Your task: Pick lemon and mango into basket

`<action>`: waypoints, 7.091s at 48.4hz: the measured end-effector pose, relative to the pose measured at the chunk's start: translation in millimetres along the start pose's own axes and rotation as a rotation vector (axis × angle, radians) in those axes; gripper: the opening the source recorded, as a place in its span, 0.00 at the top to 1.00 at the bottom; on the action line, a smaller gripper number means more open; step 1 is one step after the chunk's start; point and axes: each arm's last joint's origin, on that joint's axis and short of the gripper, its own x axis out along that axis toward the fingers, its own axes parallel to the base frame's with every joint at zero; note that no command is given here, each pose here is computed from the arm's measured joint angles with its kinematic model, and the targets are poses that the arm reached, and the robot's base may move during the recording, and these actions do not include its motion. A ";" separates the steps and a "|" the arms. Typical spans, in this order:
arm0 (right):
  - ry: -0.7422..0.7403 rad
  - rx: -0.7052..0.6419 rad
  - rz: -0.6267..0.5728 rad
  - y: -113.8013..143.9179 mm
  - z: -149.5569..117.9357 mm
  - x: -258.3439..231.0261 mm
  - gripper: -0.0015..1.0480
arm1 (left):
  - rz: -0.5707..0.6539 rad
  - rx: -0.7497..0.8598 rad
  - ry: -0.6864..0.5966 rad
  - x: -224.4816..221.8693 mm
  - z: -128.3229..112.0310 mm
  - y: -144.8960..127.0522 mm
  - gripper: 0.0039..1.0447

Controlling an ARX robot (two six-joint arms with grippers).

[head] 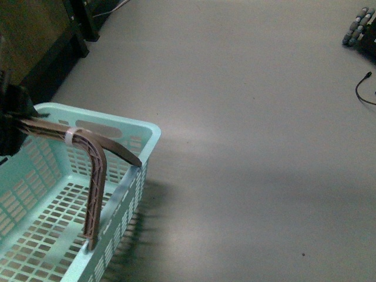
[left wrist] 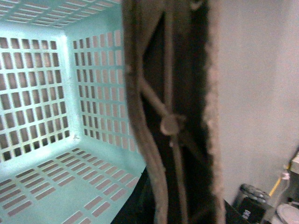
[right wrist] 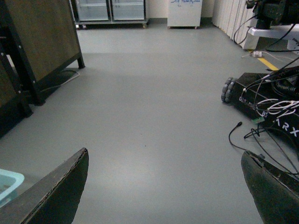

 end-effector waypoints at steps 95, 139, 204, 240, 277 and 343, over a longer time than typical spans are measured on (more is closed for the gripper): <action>0.000 0.000 0.000 0.0 0.0 0.0 0.08 | -0.477 -0.189 -0.039 -226.2 11.7 -92.6 0.96; 0.000 0.000 -0.001 0.0 0.0 0.0 0.08 | -0.477 -0.189 -0.039 -226.2 11.7 -92.6 0.96; 0.000 0.000 -0.001 0.0 0.0 0.0 0.08 | -0.478 -0.192 -0.032 -226.4 10.6 -92.8 0.96; 0.000 0.000 0.001 0.0 0.0 0.0 0.08 | -0.478 -0.192 -0.029 -226.5 10.6 -92.8 0.96; 0.000 0.000 -0.001 0.0 0.0 0.0 0.08 | -0.478 -0.191 -0.032 -226.7 10.8 -92.7 0.96; 0.001 0.000 0.000 0.0 -0.1 0.0 0.08 | -0.478 -0.189 -0.031 -226.7 10.8 -92.9 0.96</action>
